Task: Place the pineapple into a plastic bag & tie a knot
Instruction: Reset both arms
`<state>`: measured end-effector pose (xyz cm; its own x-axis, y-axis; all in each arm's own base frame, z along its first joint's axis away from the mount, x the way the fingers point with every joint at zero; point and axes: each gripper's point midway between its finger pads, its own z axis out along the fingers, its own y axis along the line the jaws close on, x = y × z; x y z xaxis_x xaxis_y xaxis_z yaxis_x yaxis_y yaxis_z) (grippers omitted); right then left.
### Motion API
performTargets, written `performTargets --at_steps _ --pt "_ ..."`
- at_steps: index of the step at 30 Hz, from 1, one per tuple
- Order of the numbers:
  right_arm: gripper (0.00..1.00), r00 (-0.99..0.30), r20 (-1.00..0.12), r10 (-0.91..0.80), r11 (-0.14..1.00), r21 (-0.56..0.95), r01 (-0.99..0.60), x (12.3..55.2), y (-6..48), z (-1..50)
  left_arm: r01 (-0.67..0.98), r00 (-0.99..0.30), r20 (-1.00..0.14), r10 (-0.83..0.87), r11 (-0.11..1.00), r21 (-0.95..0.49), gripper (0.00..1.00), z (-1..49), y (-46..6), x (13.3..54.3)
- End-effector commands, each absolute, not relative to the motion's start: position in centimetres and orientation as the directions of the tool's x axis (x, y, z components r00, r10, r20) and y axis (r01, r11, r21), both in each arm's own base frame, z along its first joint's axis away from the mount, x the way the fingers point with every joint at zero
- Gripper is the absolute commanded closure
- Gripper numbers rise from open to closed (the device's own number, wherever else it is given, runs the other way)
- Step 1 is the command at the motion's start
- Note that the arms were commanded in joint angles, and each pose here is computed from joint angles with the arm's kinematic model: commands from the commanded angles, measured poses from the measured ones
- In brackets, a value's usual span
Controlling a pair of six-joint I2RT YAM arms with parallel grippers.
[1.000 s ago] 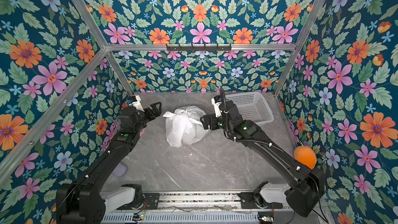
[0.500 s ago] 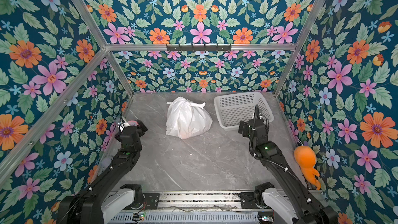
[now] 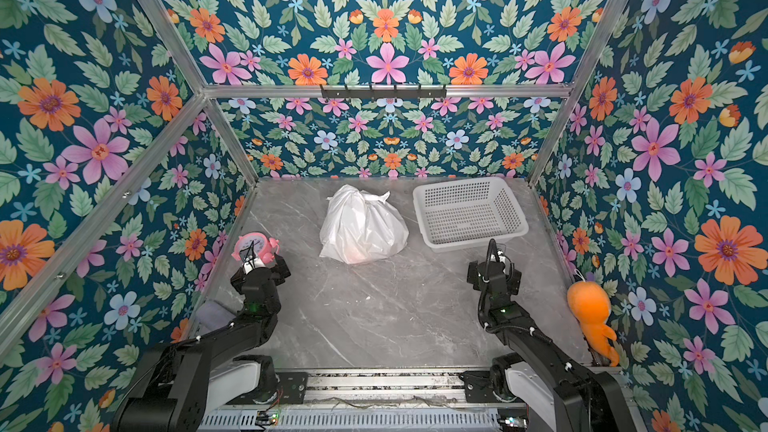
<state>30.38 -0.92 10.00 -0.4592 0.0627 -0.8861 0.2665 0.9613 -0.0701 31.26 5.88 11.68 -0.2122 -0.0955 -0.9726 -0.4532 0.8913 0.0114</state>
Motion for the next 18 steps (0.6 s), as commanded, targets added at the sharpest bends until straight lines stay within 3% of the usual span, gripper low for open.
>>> performTargets --at_steps 1,8,18 --pt "0.01 -0.305 -0.95 0.06 0.972 -0.014 0.235 33.0 -0.4 13.1 -0.339 -0.133 -0.99 -0.052 0.941 -0.004 0.0 13.8 4.0 32.5" --pt "0.01 -0.275 -0.961 0.03 0.986 -0.016 0.164 35.5 -0.5 12.8 -0.232 -0.08 -0.997 -0.02 0.973 -0.001 0.0 14.5 2.2 34.6" --pt "0.01 -0.235 -0.97 0.053 0.993 0.026 0.119 36.4 -1.1 11.5 -0.212 -0.142 -0.99 -0.004 0.977 0.027 0.0 11.7 2.6 37.7"
